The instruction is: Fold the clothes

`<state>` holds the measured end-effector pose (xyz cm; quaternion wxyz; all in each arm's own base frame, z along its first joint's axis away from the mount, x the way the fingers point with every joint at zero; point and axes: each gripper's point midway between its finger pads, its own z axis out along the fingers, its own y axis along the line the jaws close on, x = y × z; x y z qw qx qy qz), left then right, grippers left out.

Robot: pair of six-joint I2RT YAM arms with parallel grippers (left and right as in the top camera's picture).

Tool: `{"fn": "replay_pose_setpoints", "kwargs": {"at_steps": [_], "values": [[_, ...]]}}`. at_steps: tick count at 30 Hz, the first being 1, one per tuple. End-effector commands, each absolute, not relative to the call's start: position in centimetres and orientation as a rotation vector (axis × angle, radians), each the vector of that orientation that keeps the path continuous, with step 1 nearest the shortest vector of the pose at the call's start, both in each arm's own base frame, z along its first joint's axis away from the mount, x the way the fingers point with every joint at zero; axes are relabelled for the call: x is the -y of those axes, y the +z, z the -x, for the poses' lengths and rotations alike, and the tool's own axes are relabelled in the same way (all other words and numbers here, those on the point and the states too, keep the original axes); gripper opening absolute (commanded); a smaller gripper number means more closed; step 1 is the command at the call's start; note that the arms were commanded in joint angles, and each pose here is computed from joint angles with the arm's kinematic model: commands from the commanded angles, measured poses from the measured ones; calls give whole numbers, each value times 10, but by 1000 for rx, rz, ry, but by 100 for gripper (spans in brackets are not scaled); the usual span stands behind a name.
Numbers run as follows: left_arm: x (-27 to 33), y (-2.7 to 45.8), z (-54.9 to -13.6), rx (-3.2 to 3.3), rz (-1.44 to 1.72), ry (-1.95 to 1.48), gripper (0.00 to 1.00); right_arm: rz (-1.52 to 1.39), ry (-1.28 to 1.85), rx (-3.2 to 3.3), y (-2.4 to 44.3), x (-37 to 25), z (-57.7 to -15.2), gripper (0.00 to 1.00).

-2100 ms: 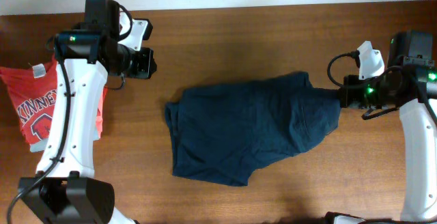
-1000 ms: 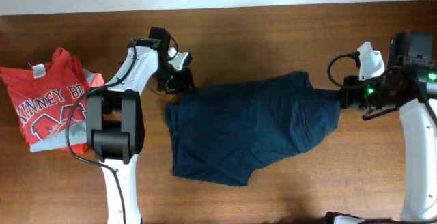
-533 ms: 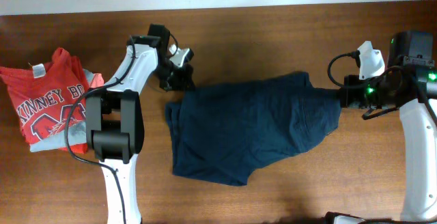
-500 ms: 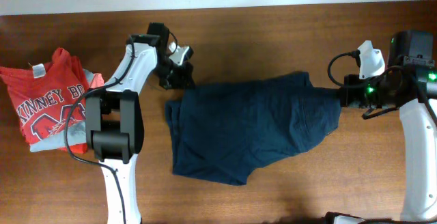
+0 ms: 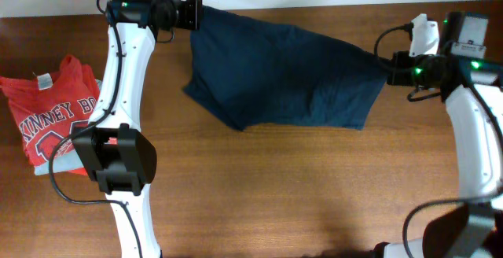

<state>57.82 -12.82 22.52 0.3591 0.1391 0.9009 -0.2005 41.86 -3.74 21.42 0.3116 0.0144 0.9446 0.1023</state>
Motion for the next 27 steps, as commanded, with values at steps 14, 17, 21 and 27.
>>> {"fn": "replay_pose_setpoints", "kwargs": {"at_steps": [14,17,21,27], "values": [[107,236,-442,-2729,-462,-509,0,-78,339,-2679,236,11,-325,4],[99,245,-417,-2788,-451,-469,0,-86,349,-2709,243,7,-301,4],[85,252,-388,-2874,-425,-388,0,-103,357,-2769,245,2,-273,4],[86,264,-379,-2856,-393,-394,1,-136,398,-2888,233,-2,-249,4]]}}
